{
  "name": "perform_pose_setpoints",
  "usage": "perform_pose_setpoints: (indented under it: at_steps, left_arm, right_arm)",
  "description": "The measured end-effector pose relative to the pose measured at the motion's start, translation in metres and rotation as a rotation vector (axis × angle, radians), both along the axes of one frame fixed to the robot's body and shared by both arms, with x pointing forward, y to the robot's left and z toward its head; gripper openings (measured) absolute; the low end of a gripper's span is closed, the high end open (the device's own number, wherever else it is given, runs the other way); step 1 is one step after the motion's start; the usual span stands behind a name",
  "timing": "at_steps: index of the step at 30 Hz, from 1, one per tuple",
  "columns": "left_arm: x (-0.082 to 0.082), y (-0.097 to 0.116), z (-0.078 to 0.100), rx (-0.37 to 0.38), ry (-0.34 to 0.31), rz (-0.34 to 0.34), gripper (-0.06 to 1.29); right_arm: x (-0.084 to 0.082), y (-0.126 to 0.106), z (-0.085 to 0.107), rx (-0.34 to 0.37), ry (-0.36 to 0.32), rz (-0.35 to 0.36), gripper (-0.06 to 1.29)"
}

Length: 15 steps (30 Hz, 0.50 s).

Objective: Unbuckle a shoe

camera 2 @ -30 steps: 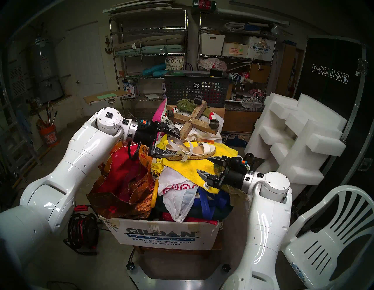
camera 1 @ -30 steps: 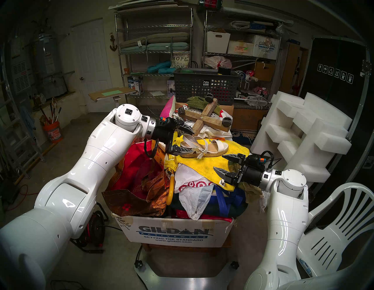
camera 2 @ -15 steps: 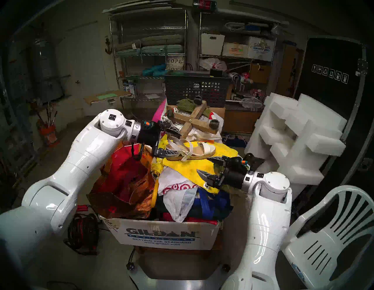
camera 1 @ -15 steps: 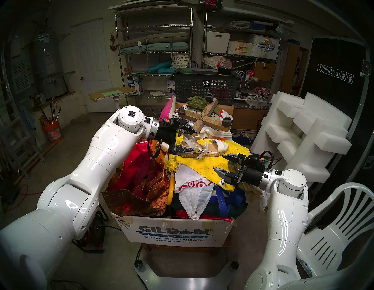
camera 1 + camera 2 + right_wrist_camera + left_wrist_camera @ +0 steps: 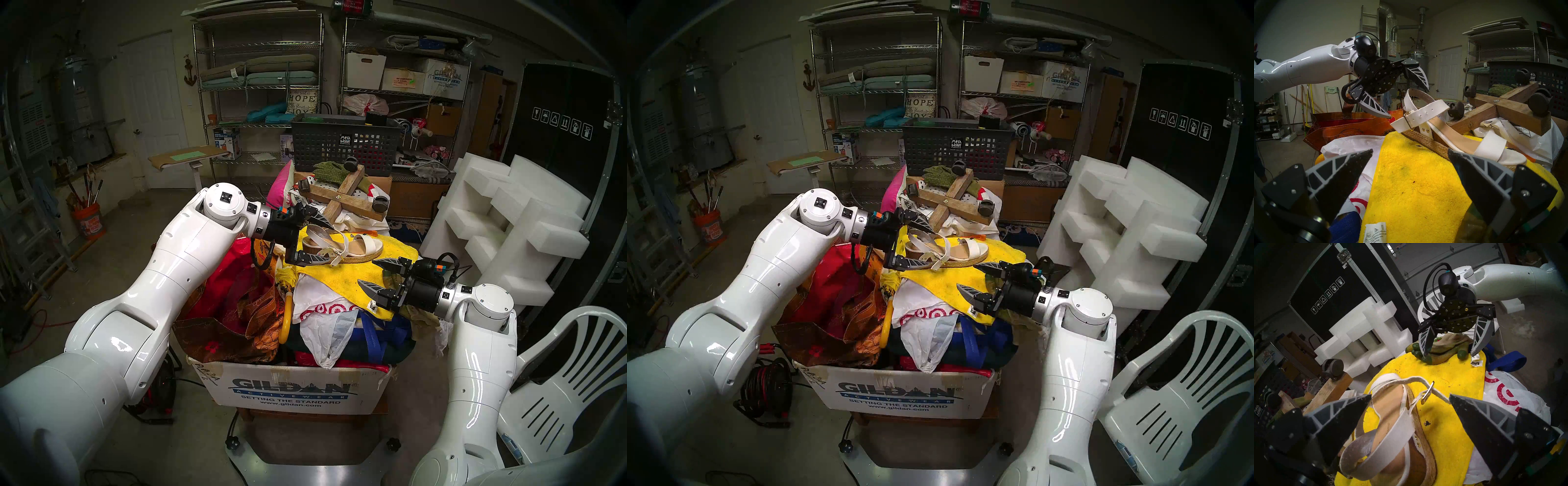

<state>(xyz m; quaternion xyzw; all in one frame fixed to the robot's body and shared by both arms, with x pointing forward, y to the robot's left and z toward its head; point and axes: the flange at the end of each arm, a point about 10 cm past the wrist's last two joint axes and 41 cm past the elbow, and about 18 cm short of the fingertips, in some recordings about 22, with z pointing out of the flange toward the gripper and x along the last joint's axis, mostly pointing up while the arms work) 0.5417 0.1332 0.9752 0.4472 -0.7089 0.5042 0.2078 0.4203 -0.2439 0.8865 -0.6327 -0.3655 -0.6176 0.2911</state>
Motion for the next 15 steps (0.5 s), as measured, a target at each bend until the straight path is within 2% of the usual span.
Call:
perform_pose_setpoints:
  at_steps: [15]
  left_arm:
    - [0.002,0.001,-0.013,0.03,-0.009,-0.005,1.27]
  right_arm:
    - [0.0,0.0,0.0,0.0,0.0,0.0,1.23]
